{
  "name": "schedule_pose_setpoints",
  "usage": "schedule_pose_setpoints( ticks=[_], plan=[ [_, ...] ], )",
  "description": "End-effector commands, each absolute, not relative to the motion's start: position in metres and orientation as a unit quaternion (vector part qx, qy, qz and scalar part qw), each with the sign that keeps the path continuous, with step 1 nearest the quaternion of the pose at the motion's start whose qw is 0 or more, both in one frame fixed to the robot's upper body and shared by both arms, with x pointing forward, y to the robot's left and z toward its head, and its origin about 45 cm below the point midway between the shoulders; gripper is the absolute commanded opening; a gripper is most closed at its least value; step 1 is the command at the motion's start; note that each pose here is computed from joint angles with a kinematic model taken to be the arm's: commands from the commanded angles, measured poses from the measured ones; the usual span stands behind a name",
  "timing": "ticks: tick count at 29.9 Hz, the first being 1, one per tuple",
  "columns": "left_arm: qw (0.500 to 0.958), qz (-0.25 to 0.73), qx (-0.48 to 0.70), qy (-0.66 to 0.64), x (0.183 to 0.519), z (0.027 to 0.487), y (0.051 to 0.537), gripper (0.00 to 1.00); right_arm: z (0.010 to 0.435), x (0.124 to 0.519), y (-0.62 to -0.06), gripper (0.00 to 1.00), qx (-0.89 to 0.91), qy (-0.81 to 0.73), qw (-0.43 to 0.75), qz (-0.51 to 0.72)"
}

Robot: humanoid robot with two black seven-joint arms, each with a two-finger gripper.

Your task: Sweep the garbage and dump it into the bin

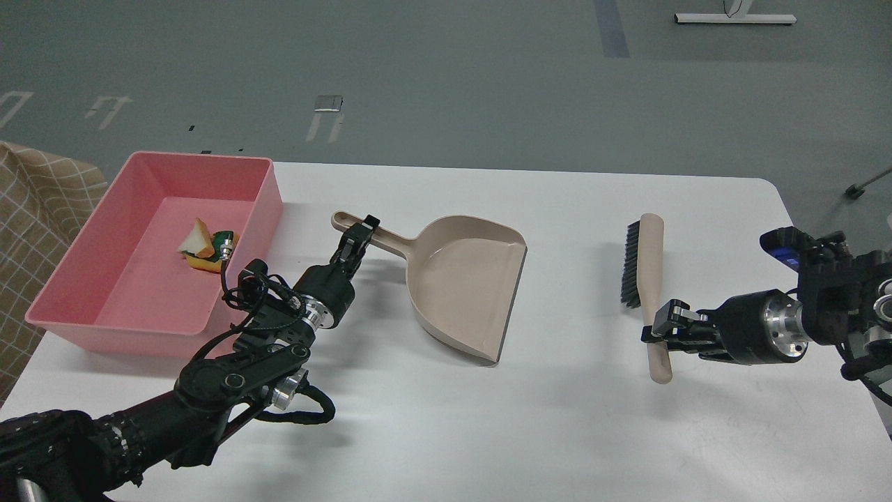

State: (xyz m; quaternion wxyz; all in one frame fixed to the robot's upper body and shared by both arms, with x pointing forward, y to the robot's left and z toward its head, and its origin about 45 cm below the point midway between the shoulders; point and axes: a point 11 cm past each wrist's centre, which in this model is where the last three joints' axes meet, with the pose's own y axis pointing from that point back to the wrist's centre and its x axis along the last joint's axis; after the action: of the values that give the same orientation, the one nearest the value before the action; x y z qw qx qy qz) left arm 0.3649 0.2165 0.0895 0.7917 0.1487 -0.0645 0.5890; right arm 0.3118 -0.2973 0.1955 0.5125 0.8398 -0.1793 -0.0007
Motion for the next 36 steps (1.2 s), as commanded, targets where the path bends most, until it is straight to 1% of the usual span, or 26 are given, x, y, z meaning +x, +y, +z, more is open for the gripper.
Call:
schedule_pose_setpoints(
  ticks=[1, 2, 3, 4, 5, 7, 8, 9, 10, 11, 13, 14, 21, 24, 25, 33, 36],
  plan=[
    [0.791, 0.590, 0.149, -0.064, 0.365, 0.089, 0.217, 0.29, 0.195, 0.311, -0.297, 0.34, 0.840, -0.179, 0.513, -0.002],
    [0.791, 0.590, 0.148, -0.063, 0.365, 0.089, 0.217, 0.31, 0.195, 0.311, -0.297, 0.35, 0.840, -0.179, 0.513, -0.002],
    [0.790, 0.591, 0.149, -0.063, 0.365, 0.089, 0.217, 0.37, 0.196, 0.312, -0.297, 0.37, 0.840, -0.179, 0.512, -0.001],
    [0.790, 0.592, 0.148, -0.063, 0.365, 0.090, 0.217, 0.40, 0.196, 0.312, -0.296, 0.37, 0.840, -0.179, 0.512, 0.000],
    [0.789, 0.593, 0.148, -0.062, 0.365, 0.090, 0.217, 0.46, 0.196, 0.313, -0.296, 0.38, 0.840, -0.179, 0.512, 0.001],
    [0.787, 0.596, 0.147, -0.062, 0.366, 0.090, 0.218, 0.53, 0.197, 0.313, -0.296, 0.45, 0.840, -0.179, 0.512, 0.003],
    [0.788, 0.596, 0.145, -0.062, 0.366, 0.091, 0.217, 0.62, 0.198, 0.314, -0.296, 0.53, 0.840, -0.180, 0.512, 0.003],
    [0.789, 0.595, 0.142, -0.059, 0.366, 0.091, 0.213, 0.68, 0.199, 0.314, -0.296, 0.57, 0.839, -0.180, 0.513, 0.004],
    [0.789, 0.595, 0.141, -0.058, 0.365, 0.090, 0.211, 0.71, 0.199, 0.314, -0.296, 0.61, 0.839, -0.180, 0.513, 0.004],
    [0.790, 0.595, 0.139, -0.056, 0.365, 0.090, 0.210, 0.79, 0.199, 0.315, -0.296, 0.69, 0.839, -0.180, 0.514, 0.006],
    [0.791, 0.594, 0.137, -0.056, 0.365, 0.091, 0.208, 0.82, 0.200, 0.315, -0.296, 0.73, 0.839, -0.180, 0.514, 0.006],
    [0.791, 0.594, 0.136, -0.056, 0.365, 0.092, 0.208, 0.87, 0.200, 0.315, -0.295, 0.73, 0.839, -0.179, 0.513, 0.007],
    [0.793, 0.592, 0.137, -0.052, 0.360, 0.089, 0.207, 0.98, 0.208, 0.318, -0.295, 0.77, 0.840, -0.182, 0.511, 0.016],
    [0.799, 0.585, 0.127, -0.049, 0.355, 0.093, 0.204, 0.98, 0.213, 0.321, -0.294, 0.78, 0.840, -0.185, 0.509, 0.023],
    [0.802, 0.583, 0.123, -0.049, 0.354, 0.096, 0.204, 0.98, 0.218, 0.323, -0.294, 0.80, 0.840, -0.188, 0.508, 0.029],
    [0.799, 0.586, 0.116, -0.064, 0.353, 0.109, 0.212, 0.98, 0.247, 0.339, -0.283, 0.82, 0.847, -0.199, 0.489, 0.064],
    [0.796, 0.589, 0.119, -0.070, 0.351, 0.111, 0.214, 0.98, 0.253, 0.343, -0.282, 0.85, 0.849, -0.205, 0.483, 0.070]
  ],
)
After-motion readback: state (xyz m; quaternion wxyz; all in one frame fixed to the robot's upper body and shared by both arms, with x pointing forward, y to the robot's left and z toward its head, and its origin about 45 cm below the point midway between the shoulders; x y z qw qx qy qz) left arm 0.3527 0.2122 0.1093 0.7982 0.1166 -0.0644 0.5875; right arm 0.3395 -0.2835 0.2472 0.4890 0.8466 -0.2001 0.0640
